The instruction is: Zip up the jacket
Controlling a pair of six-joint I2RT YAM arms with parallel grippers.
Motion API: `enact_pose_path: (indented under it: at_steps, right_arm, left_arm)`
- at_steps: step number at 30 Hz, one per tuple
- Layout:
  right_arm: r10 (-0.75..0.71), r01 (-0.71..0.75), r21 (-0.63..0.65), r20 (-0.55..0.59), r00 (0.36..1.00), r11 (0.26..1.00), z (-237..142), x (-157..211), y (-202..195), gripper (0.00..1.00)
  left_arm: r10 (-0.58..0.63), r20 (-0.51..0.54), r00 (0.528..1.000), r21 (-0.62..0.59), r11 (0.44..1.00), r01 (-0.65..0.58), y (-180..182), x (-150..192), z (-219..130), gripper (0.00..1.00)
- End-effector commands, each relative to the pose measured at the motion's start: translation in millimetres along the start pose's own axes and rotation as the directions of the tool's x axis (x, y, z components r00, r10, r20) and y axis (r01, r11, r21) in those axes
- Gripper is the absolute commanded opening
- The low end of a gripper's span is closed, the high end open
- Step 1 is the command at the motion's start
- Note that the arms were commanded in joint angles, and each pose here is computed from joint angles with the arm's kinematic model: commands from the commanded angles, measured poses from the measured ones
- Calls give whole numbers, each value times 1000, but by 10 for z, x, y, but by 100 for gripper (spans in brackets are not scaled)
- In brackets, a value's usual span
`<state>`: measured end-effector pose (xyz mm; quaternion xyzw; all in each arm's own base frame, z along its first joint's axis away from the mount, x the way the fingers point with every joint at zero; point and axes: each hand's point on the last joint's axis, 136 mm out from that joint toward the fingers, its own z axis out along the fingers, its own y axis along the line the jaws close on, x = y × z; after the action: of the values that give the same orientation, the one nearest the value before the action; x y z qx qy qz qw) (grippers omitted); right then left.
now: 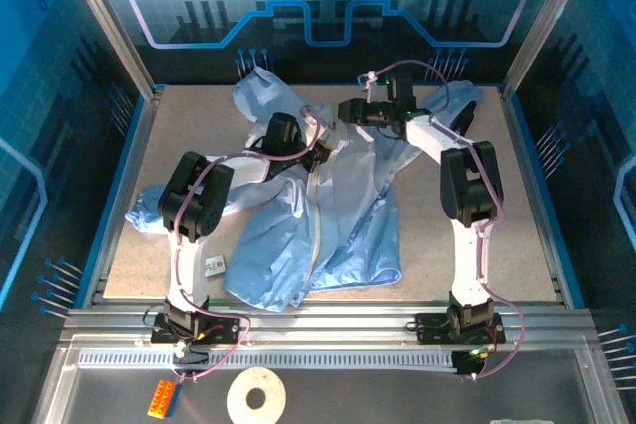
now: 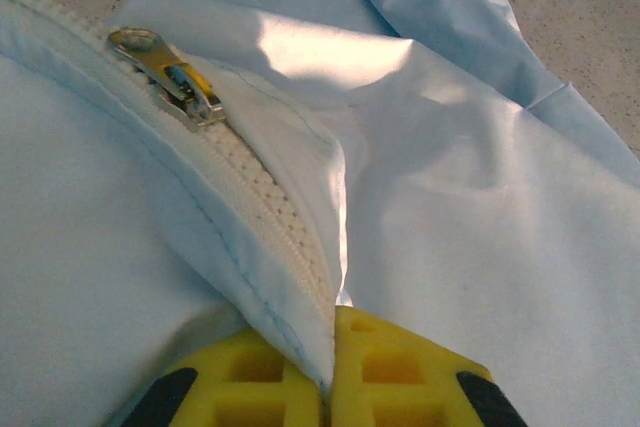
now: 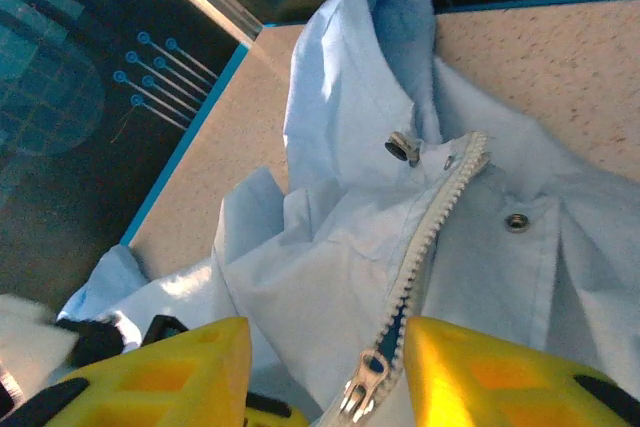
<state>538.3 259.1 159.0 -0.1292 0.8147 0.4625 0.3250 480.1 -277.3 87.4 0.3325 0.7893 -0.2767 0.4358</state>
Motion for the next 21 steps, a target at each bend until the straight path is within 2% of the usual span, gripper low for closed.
enact_pose_path:
  at_steps: [1,11,13,21]
  right_arm:
    - [-12,8,-138,-30,999,990,71,-38,185,40]
    - [-35,23,-156,-75,997,988,170,73,39,41]
    - [-18,3,-146,-100,995,989,234,192,-104,42]
    - [-12,-10,-161,-135,991,987,198,311,-168,42]
  left_arm:
    - [101,78,992,36,994,-104,-130,-264,-107,0]
    - [112,85,990,63,991,-118,-144,-281,-105,0]
    - [117,89,989,65,990,-122,-140,-293,-114,0]
    - [114,93,989,79,989,-121,-129,-311,-129,0]
